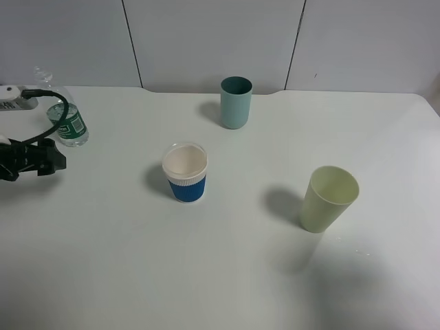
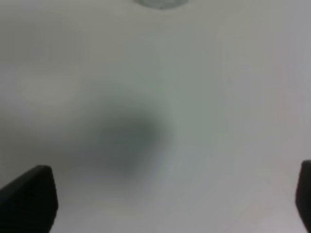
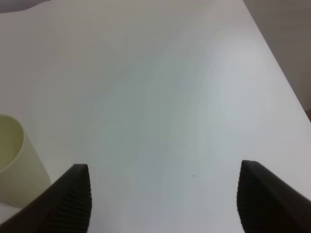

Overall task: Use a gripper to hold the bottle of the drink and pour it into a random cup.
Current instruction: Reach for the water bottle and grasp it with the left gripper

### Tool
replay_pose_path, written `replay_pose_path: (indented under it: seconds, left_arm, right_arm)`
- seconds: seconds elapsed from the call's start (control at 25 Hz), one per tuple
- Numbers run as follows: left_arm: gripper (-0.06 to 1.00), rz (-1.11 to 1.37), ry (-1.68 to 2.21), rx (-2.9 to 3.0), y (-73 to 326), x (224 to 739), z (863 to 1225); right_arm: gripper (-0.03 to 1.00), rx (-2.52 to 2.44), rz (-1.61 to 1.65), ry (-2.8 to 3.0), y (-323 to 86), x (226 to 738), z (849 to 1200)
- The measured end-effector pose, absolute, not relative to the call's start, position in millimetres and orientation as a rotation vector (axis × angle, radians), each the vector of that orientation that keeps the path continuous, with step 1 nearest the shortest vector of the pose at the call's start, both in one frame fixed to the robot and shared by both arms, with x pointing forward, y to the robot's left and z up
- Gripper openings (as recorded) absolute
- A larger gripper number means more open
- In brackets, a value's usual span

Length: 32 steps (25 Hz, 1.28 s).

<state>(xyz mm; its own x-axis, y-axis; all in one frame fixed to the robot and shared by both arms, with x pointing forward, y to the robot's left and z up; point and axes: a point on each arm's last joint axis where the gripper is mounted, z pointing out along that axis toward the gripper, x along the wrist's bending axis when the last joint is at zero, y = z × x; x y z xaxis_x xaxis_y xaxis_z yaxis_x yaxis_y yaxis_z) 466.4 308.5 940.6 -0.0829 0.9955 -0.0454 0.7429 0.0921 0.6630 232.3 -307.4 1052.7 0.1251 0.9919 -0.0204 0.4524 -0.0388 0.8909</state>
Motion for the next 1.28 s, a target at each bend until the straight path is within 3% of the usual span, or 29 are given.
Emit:
replay_pose_path:
  seconds: [0.72,1.28]
  left_arm:
    - [1.00,0.865,1.512,1.677,301,511,901]
    - [1.00,0.895,1.499,1.513,308,538,885]
  right_arm:
    - [0.63,1.610,0.859,1.438,-307,232,1053]
    - [0.63,1.610,0.859,1.438,-307,232,1053]
